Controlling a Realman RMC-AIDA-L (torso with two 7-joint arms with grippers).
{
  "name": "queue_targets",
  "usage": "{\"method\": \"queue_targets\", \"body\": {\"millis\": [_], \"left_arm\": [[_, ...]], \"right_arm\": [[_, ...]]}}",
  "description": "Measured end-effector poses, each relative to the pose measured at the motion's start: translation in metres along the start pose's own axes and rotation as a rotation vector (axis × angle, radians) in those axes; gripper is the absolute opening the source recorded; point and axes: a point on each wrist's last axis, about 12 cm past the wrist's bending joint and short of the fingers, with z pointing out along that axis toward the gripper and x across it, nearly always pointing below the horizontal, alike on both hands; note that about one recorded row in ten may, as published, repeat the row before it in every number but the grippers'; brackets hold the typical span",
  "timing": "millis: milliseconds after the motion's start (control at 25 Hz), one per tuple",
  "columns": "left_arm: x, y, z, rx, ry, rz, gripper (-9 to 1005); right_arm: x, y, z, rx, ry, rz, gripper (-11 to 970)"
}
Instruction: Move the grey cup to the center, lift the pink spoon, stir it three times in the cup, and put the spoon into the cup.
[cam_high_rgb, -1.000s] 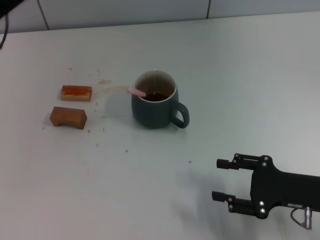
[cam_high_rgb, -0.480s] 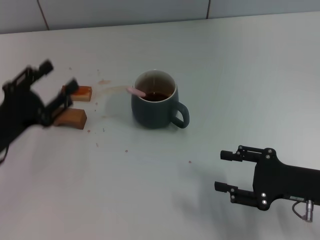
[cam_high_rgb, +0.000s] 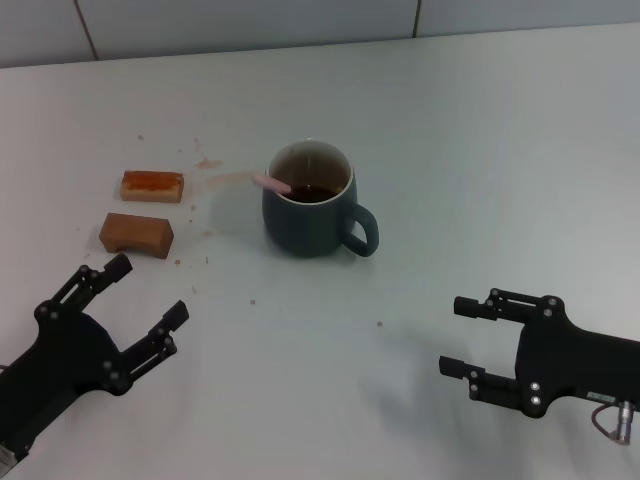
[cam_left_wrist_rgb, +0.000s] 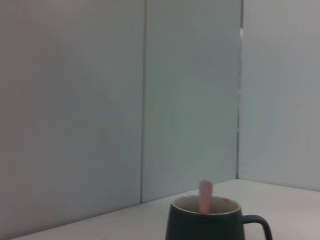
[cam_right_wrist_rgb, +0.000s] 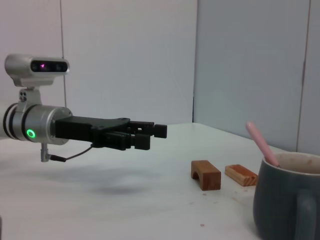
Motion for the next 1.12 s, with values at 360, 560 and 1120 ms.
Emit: {"method": "queue_targets", "body": {"millis": [360,560,1120], "left_arm": [[0.007,-0.015,-0.01,0.031,0.028,-0.009,835],[0.007,-0.016,-0.008,0.035,0.027,-0.007,835],[0.009,-0.019,-0.006,0.047,0.035,-0.009,835]], "right_arm": [[0.006,0.005,-0.002,0.029,0.009,-0.003,649],[0.007,0.006,-0.003,0.039,0.01,0.0,649],[0.008,0.007,-0.003,0.04,0.01,0.006,649]]}}
